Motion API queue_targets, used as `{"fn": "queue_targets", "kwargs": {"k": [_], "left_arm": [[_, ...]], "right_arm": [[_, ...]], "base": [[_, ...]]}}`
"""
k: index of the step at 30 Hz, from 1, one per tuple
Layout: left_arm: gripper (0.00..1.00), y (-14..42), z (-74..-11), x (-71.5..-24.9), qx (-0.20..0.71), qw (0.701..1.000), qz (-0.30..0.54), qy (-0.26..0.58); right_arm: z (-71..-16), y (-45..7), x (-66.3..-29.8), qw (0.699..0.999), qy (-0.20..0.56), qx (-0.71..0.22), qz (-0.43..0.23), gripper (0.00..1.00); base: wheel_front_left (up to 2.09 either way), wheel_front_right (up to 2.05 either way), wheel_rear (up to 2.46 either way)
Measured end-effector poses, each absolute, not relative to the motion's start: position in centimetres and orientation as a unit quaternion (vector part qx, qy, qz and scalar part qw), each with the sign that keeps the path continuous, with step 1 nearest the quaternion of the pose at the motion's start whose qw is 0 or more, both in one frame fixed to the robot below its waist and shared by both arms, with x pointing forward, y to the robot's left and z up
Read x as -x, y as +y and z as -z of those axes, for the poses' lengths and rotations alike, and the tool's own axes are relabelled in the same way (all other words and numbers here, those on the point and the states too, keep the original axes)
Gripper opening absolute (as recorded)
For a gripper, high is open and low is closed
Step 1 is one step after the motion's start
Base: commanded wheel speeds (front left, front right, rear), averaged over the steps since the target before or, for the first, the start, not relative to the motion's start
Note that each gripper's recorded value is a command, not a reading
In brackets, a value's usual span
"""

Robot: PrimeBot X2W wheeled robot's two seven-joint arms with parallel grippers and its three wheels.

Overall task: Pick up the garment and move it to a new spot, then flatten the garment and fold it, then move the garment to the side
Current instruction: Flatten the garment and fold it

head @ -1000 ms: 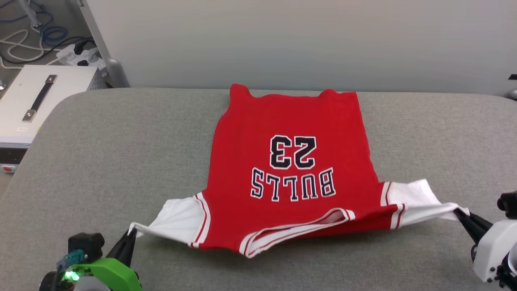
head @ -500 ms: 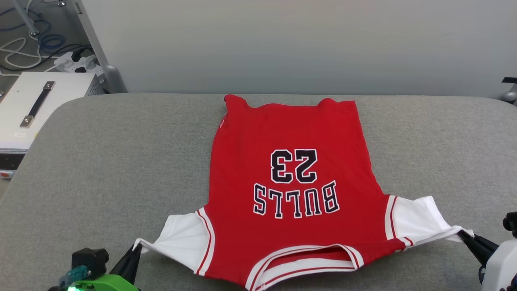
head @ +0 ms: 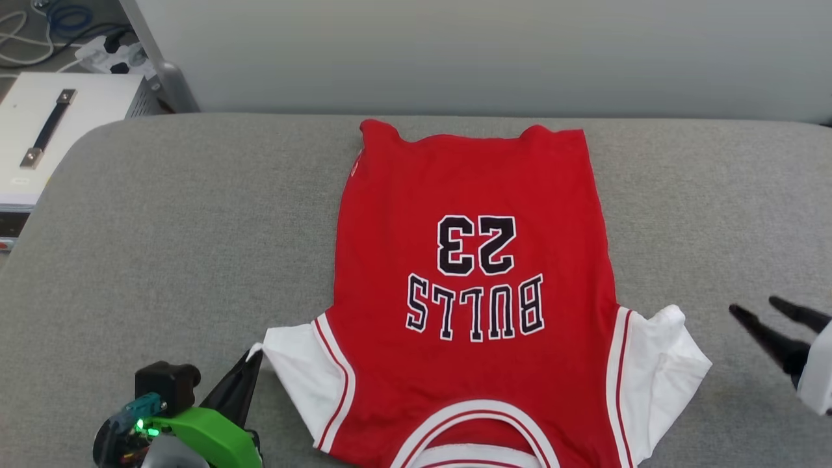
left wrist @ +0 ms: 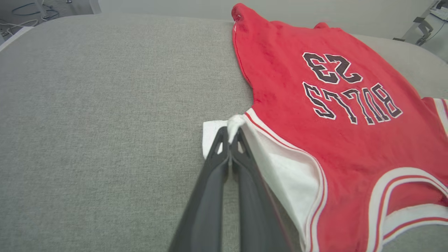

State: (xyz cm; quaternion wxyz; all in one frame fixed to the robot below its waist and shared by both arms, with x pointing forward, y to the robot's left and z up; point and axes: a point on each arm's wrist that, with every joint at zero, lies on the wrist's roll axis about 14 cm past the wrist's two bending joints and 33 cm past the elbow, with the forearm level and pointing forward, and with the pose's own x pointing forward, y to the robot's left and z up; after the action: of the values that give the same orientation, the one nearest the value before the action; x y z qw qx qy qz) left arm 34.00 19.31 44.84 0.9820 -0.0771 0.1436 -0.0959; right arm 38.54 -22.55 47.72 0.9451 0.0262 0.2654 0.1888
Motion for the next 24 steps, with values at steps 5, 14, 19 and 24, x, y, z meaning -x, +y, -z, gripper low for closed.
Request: {"fn": "queue_targets", "kwargs": {"k": [5, 14, 19, 24], "left_arm": [[0.00, 18.3, -45.8, -35.2, 0.075, 0.980, 0.114, 0.142], [0.00, 17.6, -47.0, -37.9, 0.064, 0.981, 0.129, 0.134], [0.00, 17.7, -46.7, -38.9, 0.064, 0.982, 0.123, 0.132], [0.00, 18.2, -45.6, -39.2, 0.069, 0.981, 0.109, 0.143]], "right_arm": [[-50.6, -21.9, -43.4, 0.945, 0.262, -0.034, -0.191, 1.00], [-50.7, -19.6, -52.6, 0.913, 0.361, -0.042, -0.187, 1.00], [-48.8, -18.9, -57.0, 0.891, 0.423, -0.035, -0.158, 1.00], [-47.2, -16.6, -60.9, 0.881, 0.448, -0.030, -0.147, 1.00]], "base": [[0.00, 0.00, 0.00], [0.00, 0.00, 0.00], [0.00, 0.00, 0.00], [0.00, 0.00, 0.00]]}}
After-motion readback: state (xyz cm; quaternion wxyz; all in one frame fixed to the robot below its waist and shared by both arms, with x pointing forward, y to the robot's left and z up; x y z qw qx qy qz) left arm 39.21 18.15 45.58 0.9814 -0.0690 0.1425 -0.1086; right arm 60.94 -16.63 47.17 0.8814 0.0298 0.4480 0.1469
